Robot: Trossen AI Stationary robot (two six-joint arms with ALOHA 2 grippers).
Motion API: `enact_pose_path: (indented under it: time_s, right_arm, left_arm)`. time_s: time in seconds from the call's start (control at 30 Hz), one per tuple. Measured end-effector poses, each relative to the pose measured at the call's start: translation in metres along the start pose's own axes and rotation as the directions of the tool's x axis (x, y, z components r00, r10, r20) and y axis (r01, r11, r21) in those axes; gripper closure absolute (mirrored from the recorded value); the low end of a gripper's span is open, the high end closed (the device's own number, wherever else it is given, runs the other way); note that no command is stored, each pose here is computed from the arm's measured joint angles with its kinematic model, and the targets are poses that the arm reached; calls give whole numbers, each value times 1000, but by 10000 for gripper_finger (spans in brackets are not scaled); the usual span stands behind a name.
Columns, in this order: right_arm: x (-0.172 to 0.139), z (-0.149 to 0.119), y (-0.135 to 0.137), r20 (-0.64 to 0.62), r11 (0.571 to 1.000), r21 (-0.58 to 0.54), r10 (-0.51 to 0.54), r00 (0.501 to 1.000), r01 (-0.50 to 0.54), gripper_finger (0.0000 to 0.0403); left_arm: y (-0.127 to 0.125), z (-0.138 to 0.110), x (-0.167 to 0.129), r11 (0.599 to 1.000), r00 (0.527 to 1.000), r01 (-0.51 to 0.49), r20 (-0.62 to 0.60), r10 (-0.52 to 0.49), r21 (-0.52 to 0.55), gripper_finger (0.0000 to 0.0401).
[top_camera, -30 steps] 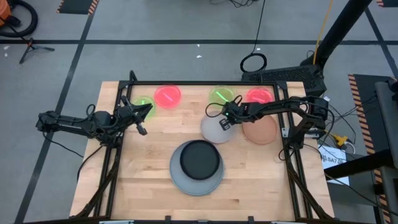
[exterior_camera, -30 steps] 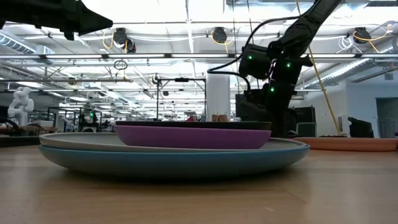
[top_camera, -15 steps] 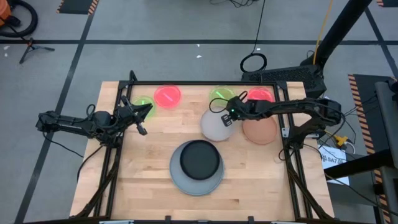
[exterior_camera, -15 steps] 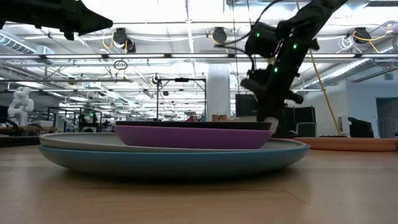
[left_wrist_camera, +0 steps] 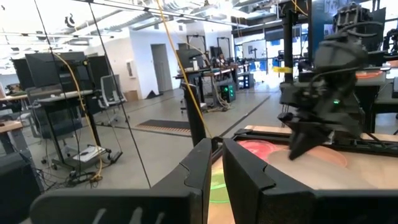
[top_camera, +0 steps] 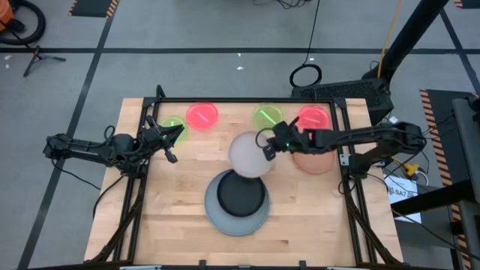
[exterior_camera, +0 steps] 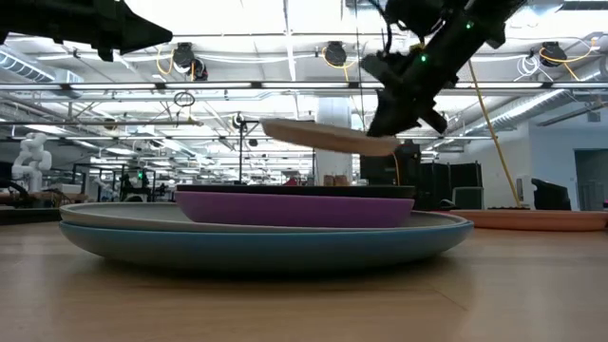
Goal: Stack plastic plates
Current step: Stack the white plate on top of the black plate
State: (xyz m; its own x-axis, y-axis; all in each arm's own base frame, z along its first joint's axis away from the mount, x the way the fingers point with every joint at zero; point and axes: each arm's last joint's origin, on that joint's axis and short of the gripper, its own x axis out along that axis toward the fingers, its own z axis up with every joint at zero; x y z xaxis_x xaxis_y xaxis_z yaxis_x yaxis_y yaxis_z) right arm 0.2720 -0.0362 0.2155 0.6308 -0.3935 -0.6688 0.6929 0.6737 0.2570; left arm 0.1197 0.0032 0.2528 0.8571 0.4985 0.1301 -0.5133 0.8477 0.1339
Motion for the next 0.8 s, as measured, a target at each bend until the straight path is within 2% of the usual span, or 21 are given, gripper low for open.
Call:
enact_pose_path:
  time_s: [0.3, 0.47, 0.63, 0.8]
  right_arm:
    - [1, -35, 37, -73, 988, -92, 119, 990, -125, 395]
    - [8, -54, 47, -125, 987, -96, 117, 985, -130, 393]
    - [11, -60, 52, -116, 989, -81, 112, 987, -122, 390]
    - [10, -58, 57, -80, 983, -88, 153, 985, -160, 365]
  left_arm:
    - [0, 0, 0, 1000, 1000, 0, 1, 0, 7, 352]
    - [0, 0, 0, 1000, 1000, -1, 3, 1, 18, 352]
    - [0, 1, 0, 1000, 1000, -2, 5, 1, 25, 352]
    - [0, 1, 0, 1000, 1000, -2, 7, 2, 31, 352]
